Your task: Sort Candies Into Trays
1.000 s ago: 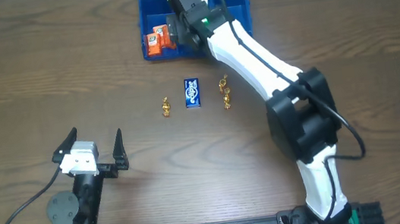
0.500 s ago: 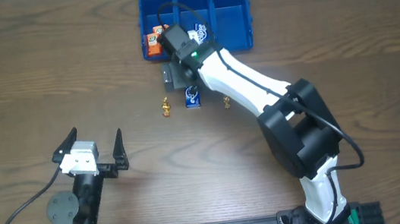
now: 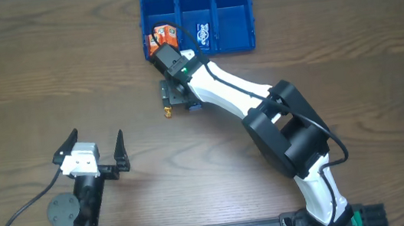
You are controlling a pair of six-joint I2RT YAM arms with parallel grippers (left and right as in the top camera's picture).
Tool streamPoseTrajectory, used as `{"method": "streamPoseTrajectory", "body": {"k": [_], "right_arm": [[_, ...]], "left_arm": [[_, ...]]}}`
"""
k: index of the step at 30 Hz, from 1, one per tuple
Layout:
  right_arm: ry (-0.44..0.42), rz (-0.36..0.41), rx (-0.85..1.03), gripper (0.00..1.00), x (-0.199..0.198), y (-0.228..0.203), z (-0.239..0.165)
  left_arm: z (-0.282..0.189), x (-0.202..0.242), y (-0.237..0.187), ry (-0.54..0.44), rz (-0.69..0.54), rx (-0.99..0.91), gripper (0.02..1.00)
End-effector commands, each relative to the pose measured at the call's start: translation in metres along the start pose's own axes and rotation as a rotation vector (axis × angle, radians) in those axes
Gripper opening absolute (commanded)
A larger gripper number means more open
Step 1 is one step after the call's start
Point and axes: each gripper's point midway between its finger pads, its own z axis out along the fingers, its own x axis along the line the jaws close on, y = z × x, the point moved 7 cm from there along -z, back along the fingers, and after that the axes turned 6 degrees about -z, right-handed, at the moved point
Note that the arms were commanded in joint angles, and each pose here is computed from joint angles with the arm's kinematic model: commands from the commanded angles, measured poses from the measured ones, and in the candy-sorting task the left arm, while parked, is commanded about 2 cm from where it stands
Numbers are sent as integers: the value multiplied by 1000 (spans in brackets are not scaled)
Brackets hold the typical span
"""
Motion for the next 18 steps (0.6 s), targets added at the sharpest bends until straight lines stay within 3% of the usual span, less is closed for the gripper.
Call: {"method": "streamPoseTrajectory", "body": {"k": [1, 8, 16, 18], "right_arm": [[-49, 33, 9, 912, -8, -3, 6], [-64, 32, 5, 669, -9, -3, 7], [-87, 29, 8, 507, -12, -5, 9], [-86, 30, 7, 395, -12, -5, 9]], "left_arm": [[1, -1, -13, -15, -2, 46, 996], [1, -1, -13, -15, -2, 46, 998], [1, -1, -13, -15, -2, 46, 996], [1, -1, -13, -16, -2, 46, 998]]}}
